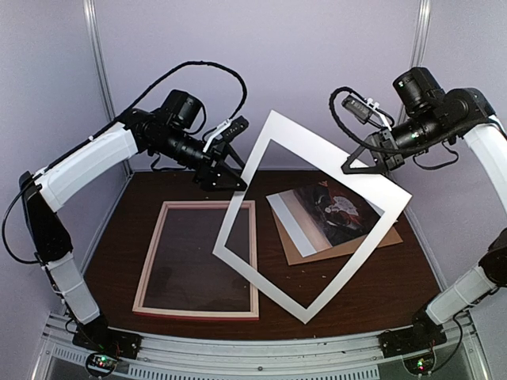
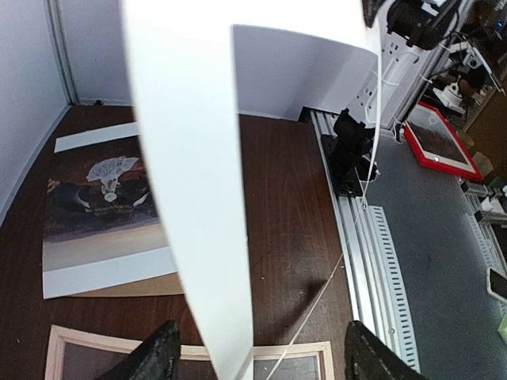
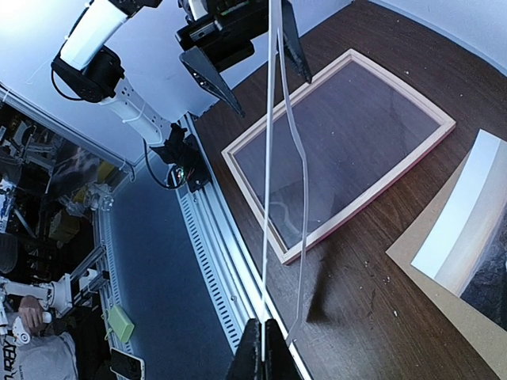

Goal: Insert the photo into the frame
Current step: Pass from the right arm to the left

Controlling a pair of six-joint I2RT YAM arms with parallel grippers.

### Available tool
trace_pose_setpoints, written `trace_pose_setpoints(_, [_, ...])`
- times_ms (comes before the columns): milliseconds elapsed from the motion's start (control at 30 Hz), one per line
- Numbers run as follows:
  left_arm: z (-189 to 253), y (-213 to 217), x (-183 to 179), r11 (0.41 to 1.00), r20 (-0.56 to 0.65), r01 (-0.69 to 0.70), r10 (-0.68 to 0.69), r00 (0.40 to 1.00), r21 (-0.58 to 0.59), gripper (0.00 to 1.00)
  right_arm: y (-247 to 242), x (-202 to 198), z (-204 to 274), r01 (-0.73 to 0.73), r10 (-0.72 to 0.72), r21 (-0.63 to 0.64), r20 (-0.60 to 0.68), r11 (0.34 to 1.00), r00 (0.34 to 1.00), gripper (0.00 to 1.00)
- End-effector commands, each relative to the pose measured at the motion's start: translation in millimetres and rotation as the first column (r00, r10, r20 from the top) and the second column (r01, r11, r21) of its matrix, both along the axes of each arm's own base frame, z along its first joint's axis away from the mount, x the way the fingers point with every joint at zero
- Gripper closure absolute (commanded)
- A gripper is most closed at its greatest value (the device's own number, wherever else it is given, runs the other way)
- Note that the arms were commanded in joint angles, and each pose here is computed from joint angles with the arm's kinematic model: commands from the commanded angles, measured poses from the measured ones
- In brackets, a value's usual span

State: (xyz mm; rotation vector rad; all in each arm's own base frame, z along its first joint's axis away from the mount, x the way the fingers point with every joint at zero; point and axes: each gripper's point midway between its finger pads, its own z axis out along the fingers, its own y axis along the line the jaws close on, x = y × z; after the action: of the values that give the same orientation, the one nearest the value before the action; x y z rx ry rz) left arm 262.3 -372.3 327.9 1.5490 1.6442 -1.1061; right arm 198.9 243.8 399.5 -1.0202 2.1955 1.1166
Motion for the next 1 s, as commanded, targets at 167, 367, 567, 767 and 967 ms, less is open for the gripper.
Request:
trace_pose_setpoints(167, [-3.9, -7.1, -6.8, 0.996, -0.128, 0.078, -0.083, 0.988, -0.043, 0.61, -0.5, 5.8, -0.4, 0.012, -0.011, -0.027, 0.032, 1.000, 0.999, 1.00])
trace_pose_setpoints(367, [-4.5, -5.5, -6.8, 0.995, -0.177, 0.083, -0.091, 0.980, -0.055, 0.74, -1.9, 7.8, 2.5, 0.025, -0.024, -0.030, 0.045, 0.999, 0.999, 1.00])
trace_pose_setpoints(567, [-5.6, -3.8, -8.9, 0.995, -0.211, 0.083, -0.094, 0.973, -0.060, 0.83, -5.1, 16.4, -3.8, 0.056, -0.055, -0.050, 0.038, 0.997, 0.998, 1.00])
trace_pose_setpoints(767, [-5.0, 1.1, -7.3, 0.997, -0.246, 0.060, -0.072, 0.966, -0.055, 1.00, -12.3, 30.6, -8.9, 0.109, -0.108, -0.060, 0.025, 0.992, 0.994, 1.00])
trace_pose_setpoints(967, [-3.7, 7.0, -6.5, 0.999, -0.292, 0.011, -0.024, 0.956, -0.048, 1.00, -17.2, 45.9, -16.0, 0.163, -0.163, -0.066, 0.002, 0.984, 0.987, 0.96])
